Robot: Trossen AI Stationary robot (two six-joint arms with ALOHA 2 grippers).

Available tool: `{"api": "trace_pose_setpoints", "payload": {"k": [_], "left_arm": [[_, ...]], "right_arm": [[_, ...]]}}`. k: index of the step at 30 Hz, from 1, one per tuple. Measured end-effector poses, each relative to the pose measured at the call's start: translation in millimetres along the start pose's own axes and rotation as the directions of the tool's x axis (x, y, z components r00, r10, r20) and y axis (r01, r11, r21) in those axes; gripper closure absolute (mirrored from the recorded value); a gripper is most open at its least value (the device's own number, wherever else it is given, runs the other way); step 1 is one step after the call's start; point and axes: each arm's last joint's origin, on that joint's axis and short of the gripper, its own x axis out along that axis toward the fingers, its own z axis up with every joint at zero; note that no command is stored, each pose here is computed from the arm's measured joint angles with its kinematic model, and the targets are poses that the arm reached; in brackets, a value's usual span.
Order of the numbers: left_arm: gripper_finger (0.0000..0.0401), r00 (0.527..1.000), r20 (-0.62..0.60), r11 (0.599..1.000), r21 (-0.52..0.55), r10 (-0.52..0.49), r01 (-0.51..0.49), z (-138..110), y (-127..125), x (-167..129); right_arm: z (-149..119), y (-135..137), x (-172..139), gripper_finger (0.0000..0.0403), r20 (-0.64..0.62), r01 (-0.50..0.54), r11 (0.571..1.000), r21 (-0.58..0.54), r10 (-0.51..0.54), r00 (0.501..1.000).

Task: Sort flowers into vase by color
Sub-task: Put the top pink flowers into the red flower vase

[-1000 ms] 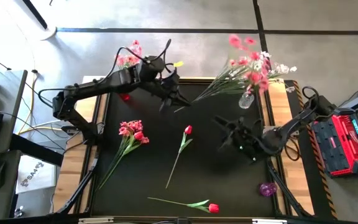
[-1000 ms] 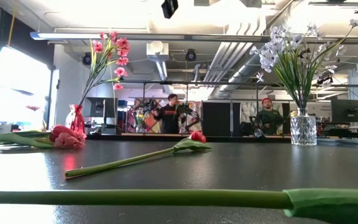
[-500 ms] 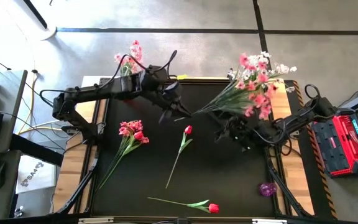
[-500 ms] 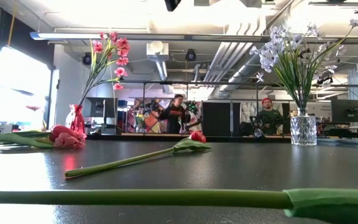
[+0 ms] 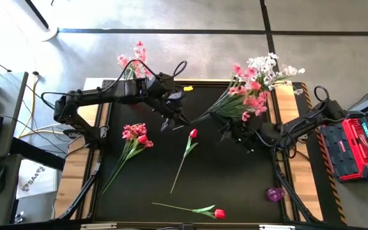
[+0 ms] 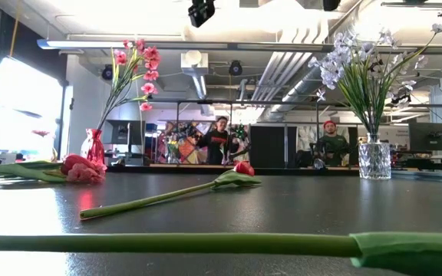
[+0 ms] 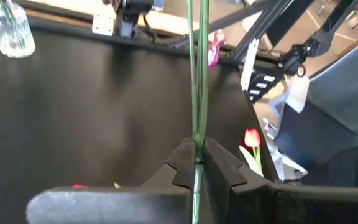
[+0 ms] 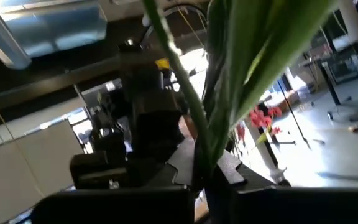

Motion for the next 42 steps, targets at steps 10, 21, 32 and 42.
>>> {"api": "trace_pose_setpoints", "payload": {"k": [10, 21, 32, 42], "left_arm": [[0.0253, 0.997, 0.045, 0.996, 0.071, 0.055, -0.058, 4, -9, 6], [0.0192, 0.997, 0.063, 0.999, -0.001, 0.039, -0.039, 6, -4, 29], [0.0342, 0.981, 0.172, 0.996, 0.011, 0.09, -0.094, 16, -3, 15], [0.04, 0.986, 0.123, 0.994, -0.009, 0.108, -0.108, 12, 0, 15]], "right_arm": [[-20, -13, 13, 0.0402, -0.205, 0.015, 1.0, -0.023, -0.019, 0.979], [1, -13, 45, 0.0402, -0.298, -0.153, 0.987, -0.057, 0.13, 0.946], [4, -19, 52, 0.0403, -0.331, -0.14, 0.988, -0.058, 0.113, 0.937], [6, -28, 58, 0.0396, -0.337, -0.142, 0.989, -0.036, 0.121, 0.934]]}}
